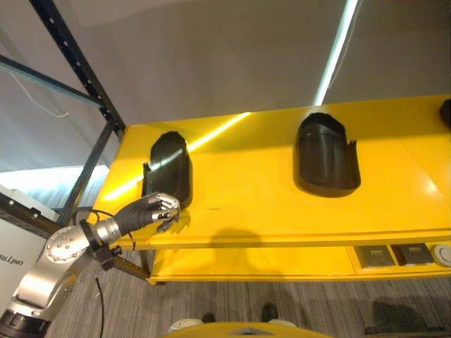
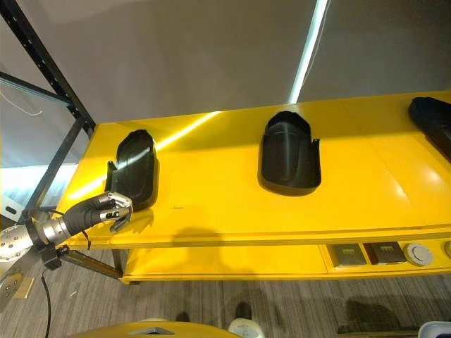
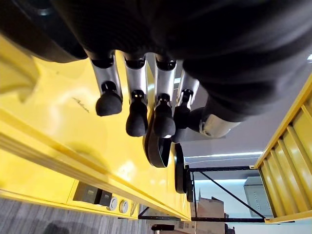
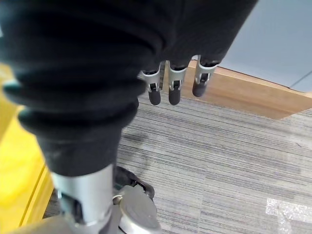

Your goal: Move parts from the plastic box to the shelf.

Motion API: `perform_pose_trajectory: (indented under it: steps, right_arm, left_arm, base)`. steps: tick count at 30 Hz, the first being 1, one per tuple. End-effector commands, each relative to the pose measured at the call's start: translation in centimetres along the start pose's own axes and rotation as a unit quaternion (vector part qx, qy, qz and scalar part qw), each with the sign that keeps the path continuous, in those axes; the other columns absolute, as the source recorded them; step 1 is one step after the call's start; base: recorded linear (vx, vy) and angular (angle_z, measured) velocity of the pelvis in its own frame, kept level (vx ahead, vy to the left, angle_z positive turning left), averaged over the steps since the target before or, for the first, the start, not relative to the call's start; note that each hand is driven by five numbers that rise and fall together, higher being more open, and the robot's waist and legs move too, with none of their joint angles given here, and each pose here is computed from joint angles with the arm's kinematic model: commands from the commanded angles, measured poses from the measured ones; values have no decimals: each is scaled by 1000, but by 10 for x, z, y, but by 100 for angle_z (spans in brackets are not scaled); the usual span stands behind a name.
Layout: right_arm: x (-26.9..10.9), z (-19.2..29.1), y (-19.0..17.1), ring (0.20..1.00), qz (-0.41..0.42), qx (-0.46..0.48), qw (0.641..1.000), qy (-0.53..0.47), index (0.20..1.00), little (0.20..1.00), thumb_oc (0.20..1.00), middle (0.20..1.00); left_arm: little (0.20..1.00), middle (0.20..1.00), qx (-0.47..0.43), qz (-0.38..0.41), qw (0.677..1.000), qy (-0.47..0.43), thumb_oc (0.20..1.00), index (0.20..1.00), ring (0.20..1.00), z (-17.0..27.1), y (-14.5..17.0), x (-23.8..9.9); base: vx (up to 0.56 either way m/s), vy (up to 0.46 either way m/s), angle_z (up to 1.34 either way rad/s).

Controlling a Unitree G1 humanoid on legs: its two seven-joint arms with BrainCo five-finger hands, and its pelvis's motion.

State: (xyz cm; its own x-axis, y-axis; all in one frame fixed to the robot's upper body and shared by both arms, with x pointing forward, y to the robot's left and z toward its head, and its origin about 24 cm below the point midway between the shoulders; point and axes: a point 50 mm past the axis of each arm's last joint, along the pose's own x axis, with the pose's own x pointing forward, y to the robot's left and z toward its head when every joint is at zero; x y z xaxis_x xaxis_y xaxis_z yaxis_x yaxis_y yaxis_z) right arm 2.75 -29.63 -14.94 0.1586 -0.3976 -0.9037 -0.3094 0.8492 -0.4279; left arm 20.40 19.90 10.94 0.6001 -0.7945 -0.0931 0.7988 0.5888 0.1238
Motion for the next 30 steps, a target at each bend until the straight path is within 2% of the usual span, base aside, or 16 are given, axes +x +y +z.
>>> perform_pose_trajectory:
  steps: [1, 5, 11, 23, 30]
  right_arm:
    - [1, -6, -2, 1000, -4, -26, 999, 19, 1000, 1000, 1000, 1000]
    - [1, -5, -3, 1000, -3, -28, 999, 19, 1000, 1000, 1000, 1000]
    - [1, -3, -2, 1000, -3, -26, 999, 18, 1000, 1000, 1000, 1000]
    - [1, -2, 0, 1000, -4, -17, 1000, 16, 1000, 1000, 1000, 1000]
    - [1, 0, 5, 1000, 0, -19, 1000, 12, 1000, 1000, 1000, 1000]
  left_arm:
    - [200, 200, 25, -5, 999, -31, 200, 200, 200, 18, 6, -2]
    - [200, 200, 7, 11, 999, 35, 200, 200, 200, -2, 9, -4]
    - [200, 200, -48, 48, 995, 70, 200, 200, 200, -28, 6, -1]
    - [200, 200, -99, 153, 982, 44, 200, 200, 200, -48, 10, -6]
    - [200, 200, -111, 187, 976, 23, 200, 200, 200, -55, 12, 6]
  base:
    - [9, 7, 4]
    - [1, 1, 1]
    - [0, 0, 0]
    - [0, 0, 0]
    - [0, 0, 0]
